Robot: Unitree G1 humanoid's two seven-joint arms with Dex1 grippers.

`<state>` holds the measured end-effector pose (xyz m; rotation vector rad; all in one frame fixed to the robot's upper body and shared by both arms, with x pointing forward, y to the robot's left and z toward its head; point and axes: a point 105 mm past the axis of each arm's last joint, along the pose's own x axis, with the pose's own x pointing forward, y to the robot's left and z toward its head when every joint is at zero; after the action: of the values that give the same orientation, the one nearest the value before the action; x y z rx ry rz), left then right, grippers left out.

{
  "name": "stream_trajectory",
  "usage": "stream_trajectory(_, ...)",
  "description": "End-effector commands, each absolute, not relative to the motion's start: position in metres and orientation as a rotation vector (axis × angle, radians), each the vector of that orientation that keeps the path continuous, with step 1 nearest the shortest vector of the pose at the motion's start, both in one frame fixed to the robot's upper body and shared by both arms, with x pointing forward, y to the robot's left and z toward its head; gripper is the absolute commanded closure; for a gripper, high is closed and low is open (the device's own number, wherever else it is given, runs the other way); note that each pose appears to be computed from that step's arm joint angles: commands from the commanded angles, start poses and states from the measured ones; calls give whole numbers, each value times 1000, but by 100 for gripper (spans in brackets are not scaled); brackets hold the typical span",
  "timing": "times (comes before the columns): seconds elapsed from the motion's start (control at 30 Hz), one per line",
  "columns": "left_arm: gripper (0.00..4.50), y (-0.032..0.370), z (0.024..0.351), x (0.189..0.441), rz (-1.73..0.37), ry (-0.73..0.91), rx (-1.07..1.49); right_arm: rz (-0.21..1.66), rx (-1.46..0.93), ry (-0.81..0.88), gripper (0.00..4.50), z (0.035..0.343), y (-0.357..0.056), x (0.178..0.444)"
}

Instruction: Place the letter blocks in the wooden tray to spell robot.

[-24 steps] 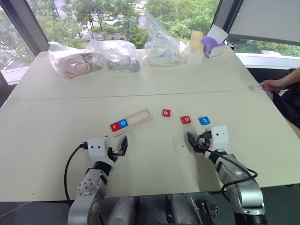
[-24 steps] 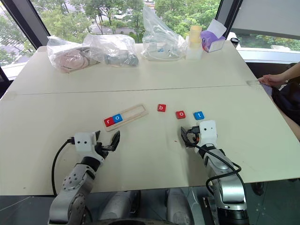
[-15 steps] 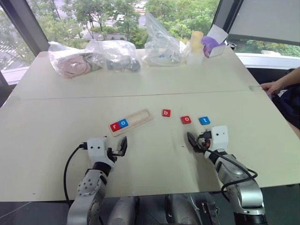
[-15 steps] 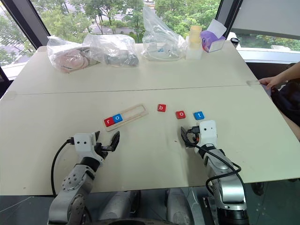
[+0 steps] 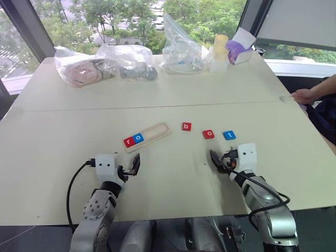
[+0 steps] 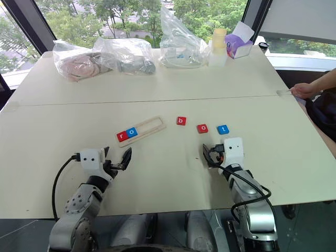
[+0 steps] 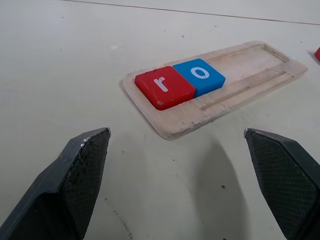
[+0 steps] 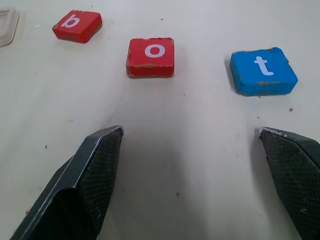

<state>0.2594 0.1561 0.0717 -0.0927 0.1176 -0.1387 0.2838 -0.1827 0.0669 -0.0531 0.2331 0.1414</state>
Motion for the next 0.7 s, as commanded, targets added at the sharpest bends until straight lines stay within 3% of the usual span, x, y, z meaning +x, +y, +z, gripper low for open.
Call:
stream_trajectory(0.03,0,160,92,262,-188,65,-64,170,-107,192,9,78,-182,278)
stream_trajectory(0.17,0,159,102,263,-315,64,-25,271,-186,136,9,96,-177,276)
stream_trajectory(0.43,0,176,144,285,-606,75,101,690,-287,104,9,149,-147,277)
stream_trajectory(0.7,0,201,147,312,-986,226,320,906,-400,43,9,192,-132,282)
